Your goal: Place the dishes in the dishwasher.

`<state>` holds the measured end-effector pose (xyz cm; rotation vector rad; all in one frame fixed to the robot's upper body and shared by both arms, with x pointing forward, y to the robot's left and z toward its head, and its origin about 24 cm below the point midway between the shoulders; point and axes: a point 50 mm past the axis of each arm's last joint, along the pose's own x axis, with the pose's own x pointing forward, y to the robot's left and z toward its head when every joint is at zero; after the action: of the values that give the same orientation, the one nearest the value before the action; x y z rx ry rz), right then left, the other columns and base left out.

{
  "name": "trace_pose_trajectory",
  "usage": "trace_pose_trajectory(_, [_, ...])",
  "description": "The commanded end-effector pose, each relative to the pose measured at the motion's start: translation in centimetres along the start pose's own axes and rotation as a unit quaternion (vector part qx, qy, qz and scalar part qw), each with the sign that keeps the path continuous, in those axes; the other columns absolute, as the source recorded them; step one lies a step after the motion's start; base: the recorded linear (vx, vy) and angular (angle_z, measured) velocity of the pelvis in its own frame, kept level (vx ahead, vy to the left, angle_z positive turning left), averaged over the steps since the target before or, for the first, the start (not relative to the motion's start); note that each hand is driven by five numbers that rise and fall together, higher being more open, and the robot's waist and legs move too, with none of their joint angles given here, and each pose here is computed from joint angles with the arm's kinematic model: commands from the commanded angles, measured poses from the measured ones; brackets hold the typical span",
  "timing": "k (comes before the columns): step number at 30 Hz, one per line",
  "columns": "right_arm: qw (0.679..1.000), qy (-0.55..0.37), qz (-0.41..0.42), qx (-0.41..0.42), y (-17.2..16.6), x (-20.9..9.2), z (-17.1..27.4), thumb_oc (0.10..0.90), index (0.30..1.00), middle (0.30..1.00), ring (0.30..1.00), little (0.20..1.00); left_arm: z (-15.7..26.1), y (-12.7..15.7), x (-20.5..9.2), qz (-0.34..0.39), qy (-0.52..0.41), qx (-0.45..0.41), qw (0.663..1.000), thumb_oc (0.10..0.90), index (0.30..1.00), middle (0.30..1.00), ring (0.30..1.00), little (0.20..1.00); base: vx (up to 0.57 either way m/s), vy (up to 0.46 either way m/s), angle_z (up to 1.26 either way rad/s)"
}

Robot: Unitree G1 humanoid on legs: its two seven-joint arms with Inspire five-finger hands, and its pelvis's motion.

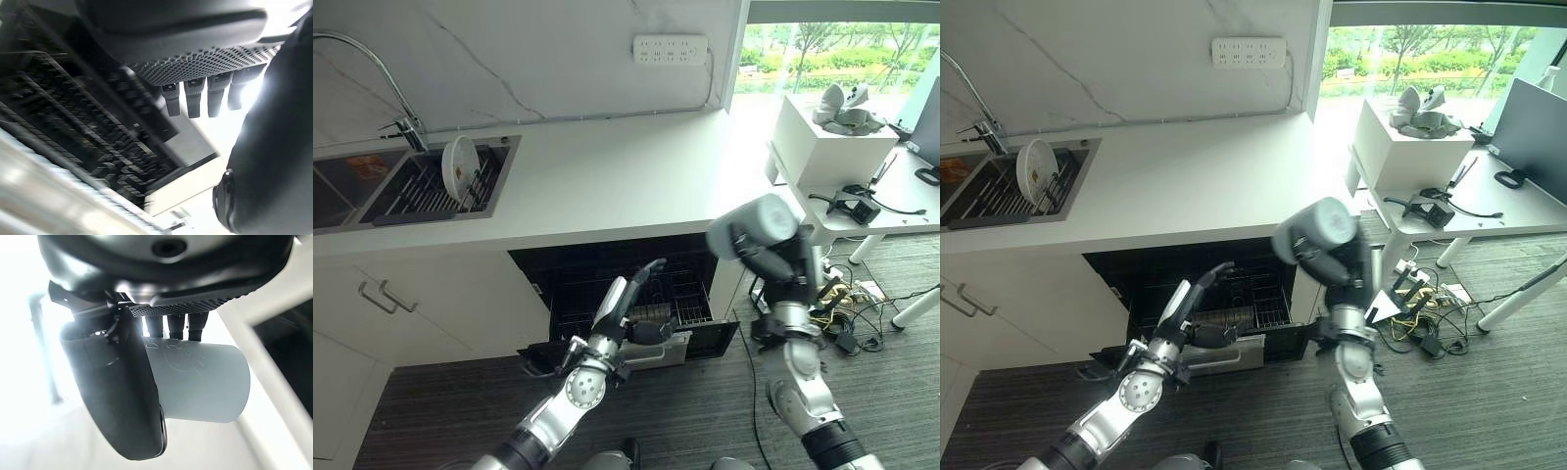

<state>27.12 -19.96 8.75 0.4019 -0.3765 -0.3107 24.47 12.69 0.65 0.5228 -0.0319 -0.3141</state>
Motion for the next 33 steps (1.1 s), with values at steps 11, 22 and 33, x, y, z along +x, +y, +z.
trace_pose_trajectory(11, [0.988,-0.121,0.094,0.011,0.6,2.6,4.4,0.400,0.300,0.300,0.300,0.300,4.1,5.0,-0.5,0.019,-0.126,0.039,0.991,0.800,0.900,0.900,0.900,0.900,0.06,-0.176,0.27])
trace_pose_trajectory(22, [0.984,-0.073,0.150,-0.058,0.4,2.8,3.6,0.400,0.300,0.300,0.300,0.300,3.3,6.9,-0.8,0.039,-0.111,0.153,0.981,0.800,0.900,0.900,0.900,0.900,0.01,-0.083,0.33])
trace_pose_trajectory(33, [0.966,0.011,0.226,-0.126,-0.3,1.8,1.5,0.400,0.300,0.300,0.300,0.300,2.6,7.5,-0.8,-0.033,-0.100,0.253,0.962,0.800,0.900,0.900,0.900,0.900,0.09,0.189,0.11])
